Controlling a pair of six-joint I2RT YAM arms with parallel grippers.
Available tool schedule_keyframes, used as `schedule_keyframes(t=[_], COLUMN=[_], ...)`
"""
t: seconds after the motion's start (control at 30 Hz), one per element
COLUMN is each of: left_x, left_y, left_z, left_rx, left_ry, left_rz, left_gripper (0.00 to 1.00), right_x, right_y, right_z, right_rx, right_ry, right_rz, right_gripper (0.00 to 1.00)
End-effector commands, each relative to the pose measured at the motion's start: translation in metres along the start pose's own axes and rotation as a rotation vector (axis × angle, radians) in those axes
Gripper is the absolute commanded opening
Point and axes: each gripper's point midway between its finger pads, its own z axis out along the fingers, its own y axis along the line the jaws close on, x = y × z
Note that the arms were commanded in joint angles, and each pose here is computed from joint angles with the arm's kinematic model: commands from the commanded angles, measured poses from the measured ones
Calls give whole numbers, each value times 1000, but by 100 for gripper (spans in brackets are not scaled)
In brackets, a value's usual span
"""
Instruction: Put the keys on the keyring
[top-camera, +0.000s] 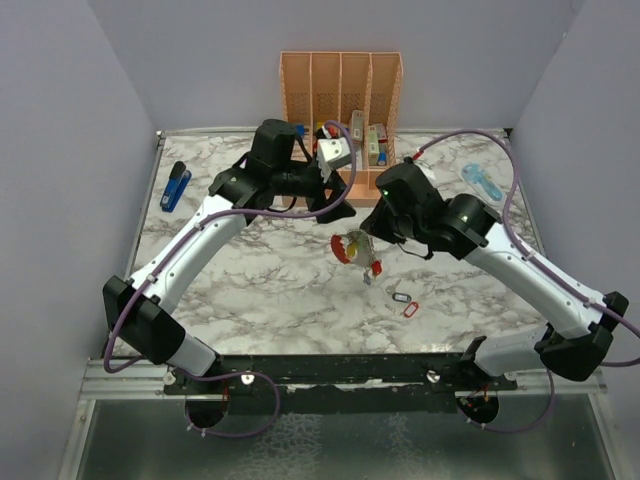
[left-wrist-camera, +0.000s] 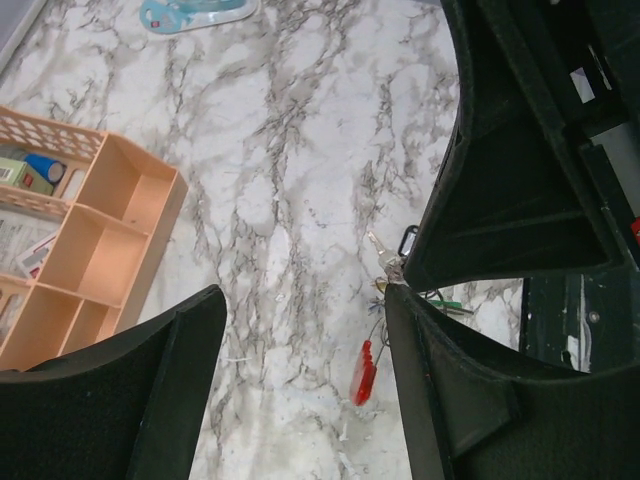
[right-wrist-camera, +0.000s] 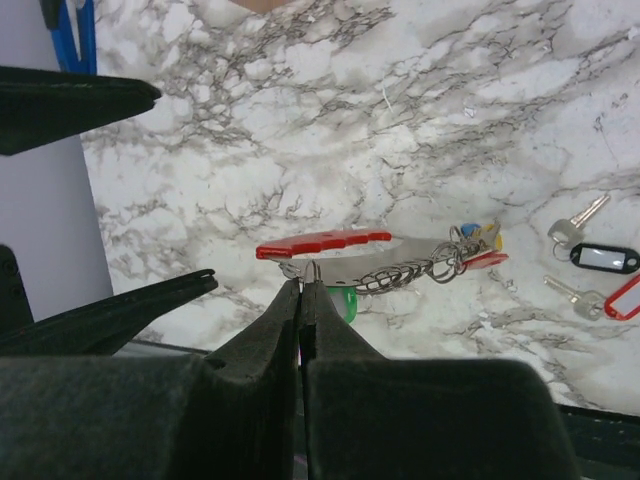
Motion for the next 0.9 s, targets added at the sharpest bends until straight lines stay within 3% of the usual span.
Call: schedule_keyframes(t=[0.0, 0.33, 0.53, 0.87], left_x=[-1, -1, 6, 17], left_y=[14, 13, -15, -33], left_z=[-6, -6, -4, 5], left_rx=[-87, -41, 174, 318], left_ry=[15, 7, -41, -76], left_rz=[-23, -72, -99, -198], left_gripper=[66, 56, 52, 52], right_x=[-19, -20, -20, -21], right_y=[0, -9, -11, 1], right_z=[5, 17, 15, 13], right_rx=[87, 153, 134, 65], right_ry=[-86, -133, -142, -132], right_rz=[220, 449, 477, 503], right_gripper=[1, 1, 1, 1])
